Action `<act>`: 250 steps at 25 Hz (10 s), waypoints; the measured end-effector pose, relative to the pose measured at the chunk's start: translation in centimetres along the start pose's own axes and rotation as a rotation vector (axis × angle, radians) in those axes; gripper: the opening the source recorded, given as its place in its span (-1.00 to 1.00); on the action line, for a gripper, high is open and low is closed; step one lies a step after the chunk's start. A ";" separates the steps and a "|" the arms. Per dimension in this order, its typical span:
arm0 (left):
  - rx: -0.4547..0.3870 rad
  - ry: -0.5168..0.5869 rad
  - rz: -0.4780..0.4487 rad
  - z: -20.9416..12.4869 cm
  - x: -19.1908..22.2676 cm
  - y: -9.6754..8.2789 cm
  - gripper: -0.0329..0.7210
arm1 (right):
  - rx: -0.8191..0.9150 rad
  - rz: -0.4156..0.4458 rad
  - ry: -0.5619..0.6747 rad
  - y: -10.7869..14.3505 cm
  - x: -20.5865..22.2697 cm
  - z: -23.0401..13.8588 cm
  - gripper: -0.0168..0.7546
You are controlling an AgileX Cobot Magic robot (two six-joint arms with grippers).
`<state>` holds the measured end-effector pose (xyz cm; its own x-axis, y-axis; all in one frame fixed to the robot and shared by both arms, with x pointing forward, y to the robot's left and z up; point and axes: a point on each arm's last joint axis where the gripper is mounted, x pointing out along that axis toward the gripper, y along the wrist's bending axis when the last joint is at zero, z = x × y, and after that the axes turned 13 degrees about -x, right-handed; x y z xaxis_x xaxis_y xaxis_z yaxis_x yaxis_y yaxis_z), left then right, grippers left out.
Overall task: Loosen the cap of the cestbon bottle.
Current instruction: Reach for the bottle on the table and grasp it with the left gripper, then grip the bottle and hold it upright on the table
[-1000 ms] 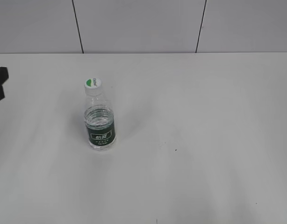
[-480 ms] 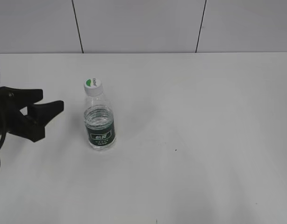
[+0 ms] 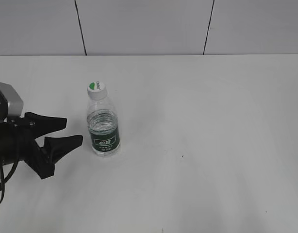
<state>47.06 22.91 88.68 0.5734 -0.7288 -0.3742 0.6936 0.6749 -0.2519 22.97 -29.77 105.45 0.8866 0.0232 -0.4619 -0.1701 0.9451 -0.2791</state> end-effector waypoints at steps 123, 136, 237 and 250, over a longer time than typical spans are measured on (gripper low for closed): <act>0.003 0.021 -0.353 -1.3 9.5 2.4 0.41 | 0.001 0.000 0.001 0.0 0.0 0.0 0.28; 0.001 0.017 -0.349 -1.3 9.5 2.5 0.21 | 0.001 0.000 0.001 0.0 0.0 0.0 0.28; 0.056 0.046 -0.449 0.4 16.4 -2.3 0.19 | 0.022 0.089 0.238 -1.6 3.4 5.0 0.28; 0.059 0.046 -0.450 0.4 16.4 -2.3 0.19 | -0.081 0.145 0.221 -1.3 3.3 5.2 0.28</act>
<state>55.05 9.34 83.45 0.1904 -0.9412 -0.2792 0.8936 0.2840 -0.3477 28.37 -29.20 108.69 0.7367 0.0757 -0.6720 -0.3300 0.9076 -0.2595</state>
